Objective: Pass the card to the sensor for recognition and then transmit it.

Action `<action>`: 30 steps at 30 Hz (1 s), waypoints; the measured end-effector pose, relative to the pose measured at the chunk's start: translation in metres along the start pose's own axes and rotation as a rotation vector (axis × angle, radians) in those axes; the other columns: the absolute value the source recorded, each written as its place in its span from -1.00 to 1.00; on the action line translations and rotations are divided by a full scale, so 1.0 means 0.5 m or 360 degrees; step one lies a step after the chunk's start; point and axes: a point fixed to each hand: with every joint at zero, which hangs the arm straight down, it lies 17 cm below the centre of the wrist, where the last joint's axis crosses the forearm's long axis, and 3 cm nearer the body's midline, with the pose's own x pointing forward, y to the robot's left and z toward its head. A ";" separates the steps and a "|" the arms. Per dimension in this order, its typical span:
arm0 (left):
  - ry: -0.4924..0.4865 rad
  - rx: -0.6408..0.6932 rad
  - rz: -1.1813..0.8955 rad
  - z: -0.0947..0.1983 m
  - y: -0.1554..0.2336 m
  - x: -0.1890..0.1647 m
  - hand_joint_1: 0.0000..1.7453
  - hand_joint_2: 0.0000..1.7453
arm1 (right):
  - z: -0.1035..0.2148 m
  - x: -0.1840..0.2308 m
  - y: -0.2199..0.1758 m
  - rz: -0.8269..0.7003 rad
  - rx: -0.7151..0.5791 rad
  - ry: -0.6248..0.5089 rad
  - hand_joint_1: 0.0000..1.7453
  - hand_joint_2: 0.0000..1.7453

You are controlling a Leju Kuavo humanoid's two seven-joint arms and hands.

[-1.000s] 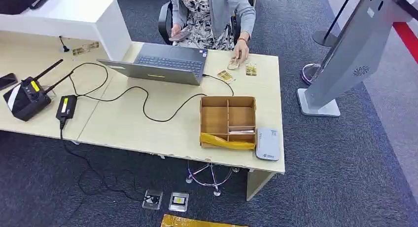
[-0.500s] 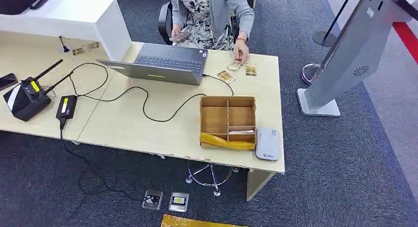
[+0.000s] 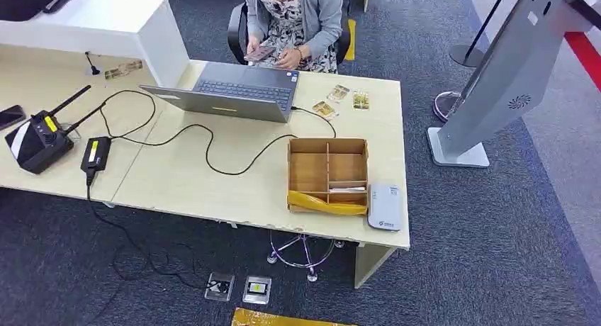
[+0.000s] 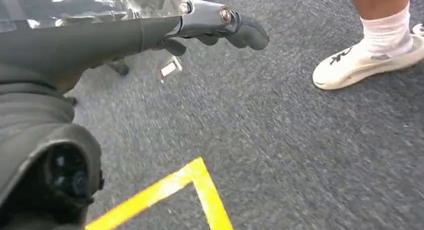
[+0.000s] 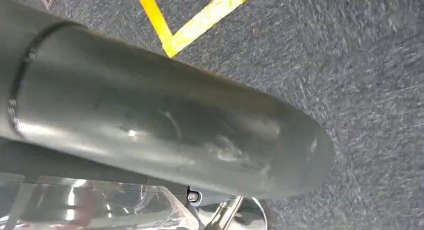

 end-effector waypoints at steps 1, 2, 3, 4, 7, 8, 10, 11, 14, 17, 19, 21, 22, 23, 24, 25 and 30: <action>-0.0002 0.0023 -0.0015 -0.001 0.005 0.000 -1.00 -1.00 | 0.001 0.001 0.003 0.0000 0.0005 -0.0007 -1.00 -1.00; -0.0014 0.0054 -0.0042 -0.001 0.012 0.001 -1.00 -1.00 | 0.002 0.002 0.005 0.0003 0.0008 -0.0013 -1.00 -1.00; -0.0028 0.0075 -0.0069 -0.001 0.017 0.004 -1.00 -1.00 | 0.003 0.002 0.008 0.0009 0.0011 -0.0016 -1.00 -1.00; -0.0041 0.0083 -0.0091 -0.002 0.019 0.006 -1.00 -1.00 | 0.004 0.001 0.010 0.0015 0.0013 -0.0017 -1.00 -1.00; -0.0066 0.0087 -0.0120 -0.003 0.021 0.012 -1.00 -1.00 | 0.007 -0.004 0.015 0.0023 0.0016 -0.0001 -1.00 -1.00; -0.0072 0.0090 -0.0128 -0.003 0.022 0.014 -1.00 -1.00 | 0.008 -0.005 0.016 0.0025 0.0018 0.0002 -1.00 -1.00; -0.0078 0.0090 -0.0137 -0.003 0.022 0.015 -1.00 -1.00 | 0.008 -0.007 0.018 0.0028 0.0020 0.0003 -1.00 -1.00; -0.0071 0.0092 -0.0126 -0.003 0.023 0.014 -1.00 -1.00 | 0.009 -0.008 0.020 0.0036 0.0023 0.0004 -1.00 -1.00; -0.0009 0.0063 0.0043 -0.002 0.014 0.005 -1.00 -1.00 | 0.011 -0.009 0.025 0.0045 0.0041 -0.0003 -1.00 -1.00; -0.0018 -0.0020 0.0112 0.001 -0.005 0.009 -1.00 -1.00 | 0.012 -0.004 0.029 0.0042 0.0054 -0.0028 -1.00 -1.00; -0.0024 -0.0048 0.0116 0.002 -0.012 0.011 -1.00 -1.00 | 0.012 -0.002 0.030 0.0041 0.0060 -0.0039 -1.00 -1.00; -0.0024 -0.0076 0.0125 0.003 -0.019 0.012 -1.00 -1.00 | 0.012 -0.001 0.031 0.0041 0.0062 -0.0046 -1.00 -1.00; -0.0023 -0.0092 0.0132 0.004 -0.023 0.012 -1.00 -1.00 | 0.013 0.000 0.032 0.0041 0.0065 -0.0051 -1.00 -1.00; -0.0021 -0.0108 0.0141 0.005 -0.026 0.012 -1.00 -1.00 | 0.013 0.002 0.032 0.0041 0.0068 -0.0057 -1.00 -1.00; -0.0018 -0.0124 0.0153 0.006 -0.030 0.012 -1.00 -1.00 | 0.013 0.002 0.034 0.0040 0.0075 -0.0058 -1.00 -1.00; -0.0017 -0.0137 0.0158 0.007 -0.033 0.012 -1.00 -1.00 | 0.013 0.002 0.035 0.0040 0.0078 -0.0058 -1.00 -1.00; -0.0041 -0.0308 0.0233 0.019 -0.072 0.024 -1.00 -1.00 | 0.014 0.003 0.036 0.0018 0.0080 -0.0060 -1.00 -1.00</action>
